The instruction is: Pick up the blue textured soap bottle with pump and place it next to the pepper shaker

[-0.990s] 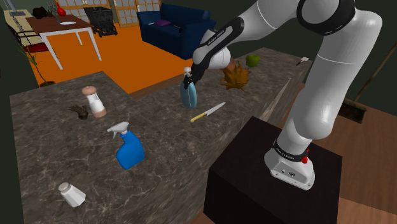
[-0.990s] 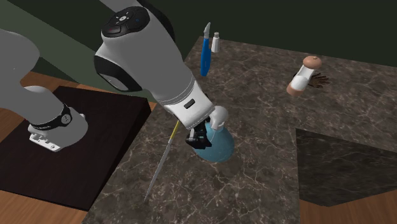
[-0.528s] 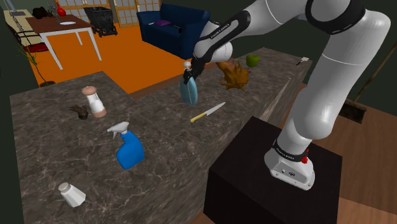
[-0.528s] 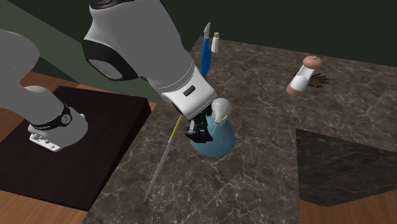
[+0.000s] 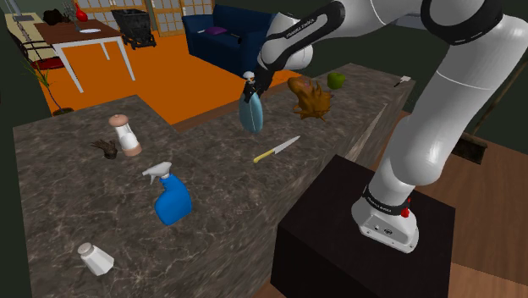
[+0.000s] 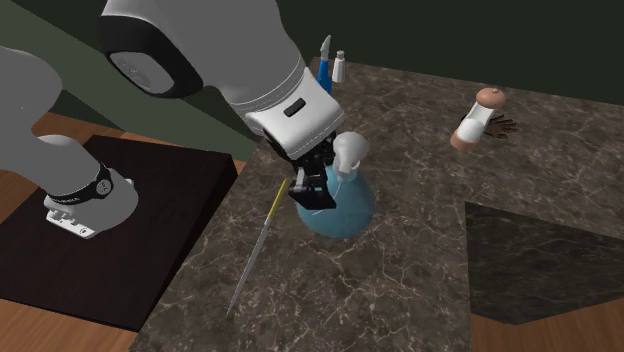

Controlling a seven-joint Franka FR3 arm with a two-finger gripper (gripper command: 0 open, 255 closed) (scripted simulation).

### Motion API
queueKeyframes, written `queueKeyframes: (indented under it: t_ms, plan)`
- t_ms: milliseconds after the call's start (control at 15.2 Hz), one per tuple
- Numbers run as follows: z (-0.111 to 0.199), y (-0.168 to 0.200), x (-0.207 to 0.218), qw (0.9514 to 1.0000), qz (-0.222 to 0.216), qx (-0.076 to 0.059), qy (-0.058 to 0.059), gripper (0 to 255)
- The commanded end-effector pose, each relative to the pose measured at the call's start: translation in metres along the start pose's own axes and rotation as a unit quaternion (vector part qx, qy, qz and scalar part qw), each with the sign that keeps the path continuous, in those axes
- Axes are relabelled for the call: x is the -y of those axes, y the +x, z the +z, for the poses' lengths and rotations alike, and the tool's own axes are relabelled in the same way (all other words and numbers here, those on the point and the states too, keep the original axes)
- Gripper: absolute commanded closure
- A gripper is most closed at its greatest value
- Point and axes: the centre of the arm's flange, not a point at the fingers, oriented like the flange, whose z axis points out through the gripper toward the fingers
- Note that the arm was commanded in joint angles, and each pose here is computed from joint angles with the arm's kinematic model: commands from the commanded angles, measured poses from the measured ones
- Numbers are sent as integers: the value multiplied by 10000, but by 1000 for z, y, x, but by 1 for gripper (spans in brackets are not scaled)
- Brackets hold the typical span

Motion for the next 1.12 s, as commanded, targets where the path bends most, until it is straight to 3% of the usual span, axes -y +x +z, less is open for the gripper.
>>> queueKeyframes:
  t_ms: [0, 1056]
  plan:
    - [-10, 4, 1, 10000, 1, -2, -1, 255]
    - [-88, 36, 11, 10000, 1, -2, -1, 255]
